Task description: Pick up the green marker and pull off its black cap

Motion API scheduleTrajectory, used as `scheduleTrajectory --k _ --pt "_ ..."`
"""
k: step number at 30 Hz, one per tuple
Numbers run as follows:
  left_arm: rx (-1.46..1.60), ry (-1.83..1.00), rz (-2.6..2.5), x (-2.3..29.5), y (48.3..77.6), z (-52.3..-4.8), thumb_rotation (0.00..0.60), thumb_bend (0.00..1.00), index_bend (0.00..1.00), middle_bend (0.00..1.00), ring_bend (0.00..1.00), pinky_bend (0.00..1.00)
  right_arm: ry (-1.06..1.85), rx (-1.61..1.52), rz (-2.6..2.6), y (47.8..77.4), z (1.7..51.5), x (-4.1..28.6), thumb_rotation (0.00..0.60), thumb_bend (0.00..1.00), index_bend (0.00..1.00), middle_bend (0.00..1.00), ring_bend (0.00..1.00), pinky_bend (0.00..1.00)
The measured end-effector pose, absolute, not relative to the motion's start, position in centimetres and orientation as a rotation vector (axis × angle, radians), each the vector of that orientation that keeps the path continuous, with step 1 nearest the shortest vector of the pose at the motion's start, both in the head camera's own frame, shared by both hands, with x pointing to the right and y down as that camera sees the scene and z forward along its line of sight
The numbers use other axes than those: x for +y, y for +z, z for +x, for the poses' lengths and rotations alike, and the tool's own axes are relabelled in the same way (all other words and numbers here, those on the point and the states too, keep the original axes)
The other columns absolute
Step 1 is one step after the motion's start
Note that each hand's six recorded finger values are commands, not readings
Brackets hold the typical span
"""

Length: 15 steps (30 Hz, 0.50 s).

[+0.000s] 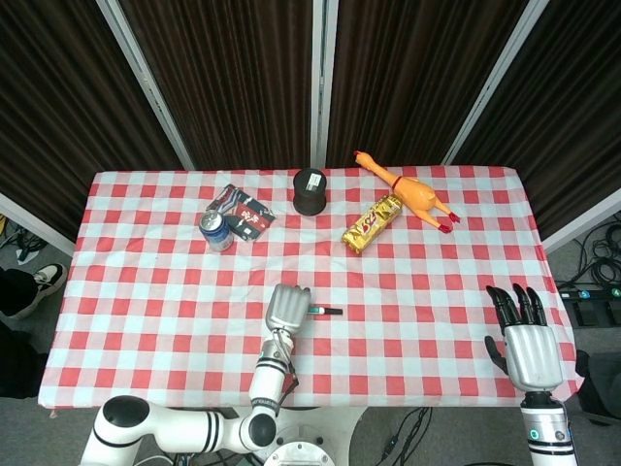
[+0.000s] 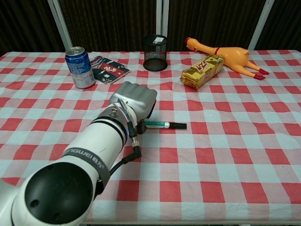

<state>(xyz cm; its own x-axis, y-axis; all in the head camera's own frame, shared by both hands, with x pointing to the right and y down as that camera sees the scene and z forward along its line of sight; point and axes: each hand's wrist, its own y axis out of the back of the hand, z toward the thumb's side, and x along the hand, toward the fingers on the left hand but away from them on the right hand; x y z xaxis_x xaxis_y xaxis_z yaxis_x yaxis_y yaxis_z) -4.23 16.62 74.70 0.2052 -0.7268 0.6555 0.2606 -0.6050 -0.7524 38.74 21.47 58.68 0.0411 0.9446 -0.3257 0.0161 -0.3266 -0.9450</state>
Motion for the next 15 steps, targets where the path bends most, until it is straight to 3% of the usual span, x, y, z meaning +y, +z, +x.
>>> scheduleTrajectory --k 15 --pt "0.428 -1.504 -1.643 16.78 75.49 -4.66 0.6 0.34 0.49 0.52 0.57 0.62 1.421 -1.03 -1.48 58.93 38.92 21.67 0.6 0.22 0.08 0.16 0.0 0.03"
